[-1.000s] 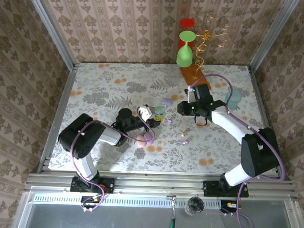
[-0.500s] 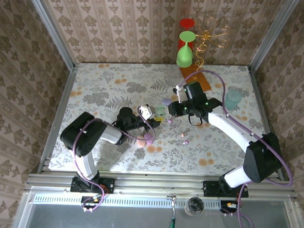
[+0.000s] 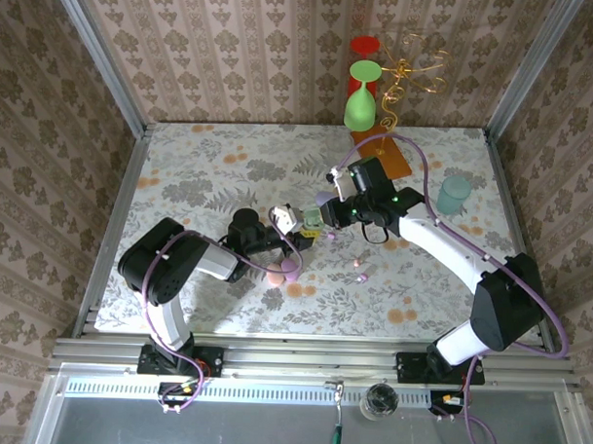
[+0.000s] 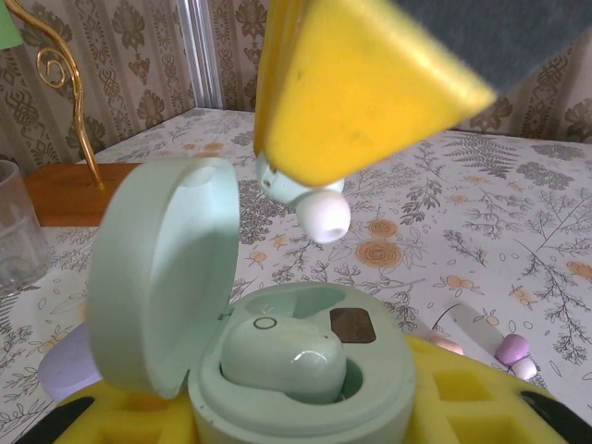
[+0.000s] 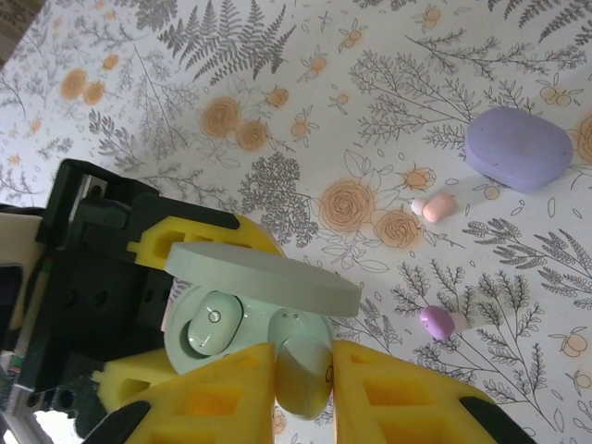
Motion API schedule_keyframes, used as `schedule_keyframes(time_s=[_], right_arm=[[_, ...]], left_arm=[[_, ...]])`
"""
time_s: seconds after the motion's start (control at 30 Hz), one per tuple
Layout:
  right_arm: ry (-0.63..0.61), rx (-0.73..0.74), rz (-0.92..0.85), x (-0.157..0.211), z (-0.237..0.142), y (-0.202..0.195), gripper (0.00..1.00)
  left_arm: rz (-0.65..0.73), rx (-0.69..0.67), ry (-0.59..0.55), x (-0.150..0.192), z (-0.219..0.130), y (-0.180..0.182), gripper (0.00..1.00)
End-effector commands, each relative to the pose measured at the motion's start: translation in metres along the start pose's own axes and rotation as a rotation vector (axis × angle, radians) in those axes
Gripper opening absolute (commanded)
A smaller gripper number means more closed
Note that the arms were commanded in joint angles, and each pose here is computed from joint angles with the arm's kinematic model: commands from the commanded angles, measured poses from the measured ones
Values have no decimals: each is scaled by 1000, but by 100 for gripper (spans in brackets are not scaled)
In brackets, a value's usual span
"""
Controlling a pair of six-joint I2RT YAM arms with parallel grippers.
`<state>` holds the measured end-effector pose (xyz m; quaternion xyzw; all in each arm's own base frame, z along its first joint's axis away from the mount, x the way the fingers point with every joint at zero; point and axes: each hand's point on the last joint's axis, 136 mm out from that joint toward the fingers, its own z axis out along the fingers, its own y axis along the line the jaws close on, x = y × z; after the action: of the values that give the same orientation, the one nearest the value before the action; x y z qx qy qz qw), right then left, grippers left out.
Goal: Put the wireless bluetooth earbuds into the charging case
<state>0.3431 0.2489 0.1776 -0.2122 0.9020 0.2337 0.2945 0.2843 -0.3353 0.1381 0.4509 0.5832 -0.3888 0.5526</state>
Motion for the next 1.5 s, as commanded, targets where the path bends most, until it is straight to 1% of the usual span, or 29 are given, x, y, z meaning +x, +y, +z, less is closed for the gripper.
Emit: schedule_keyframes(time_s=[0.0, 0.53, 0.83, 0.97, 1.17, 1.27, 1.33, 1.47], right_arm=[[27, 25, -22, 3, 6, -4, 22], [83, -3, -39, 15, 13, 0, 22], [87, -22, -60, 14, 16, 7, 22], [79, -31, -61, 12, 15, 10, 29], [33, -33, -43, 4, 9, 12, 38], [7, -33, -23, 0, 1, 12, 46], [-23, -45, -11, -4, -10, 15, 50], [-123, -115, 9, -17, -30, 28, 56]], left_arm=[[16, 29, -51, -18, 1, -4, 21], [13, 26, -69, -25, 3, -2, 21], [9, 32, -67, -25, 4, -2, 21], [9, 33, -69, -26, 4, -3, 21], [9, 27, -85, -29, 3, -1, 21], [7, 24, -81, -27, 2, 0, 22], [8, 13, -78, -26, -1, 2, 22], [26, 7, -77, -27, -9, 1, 21]])
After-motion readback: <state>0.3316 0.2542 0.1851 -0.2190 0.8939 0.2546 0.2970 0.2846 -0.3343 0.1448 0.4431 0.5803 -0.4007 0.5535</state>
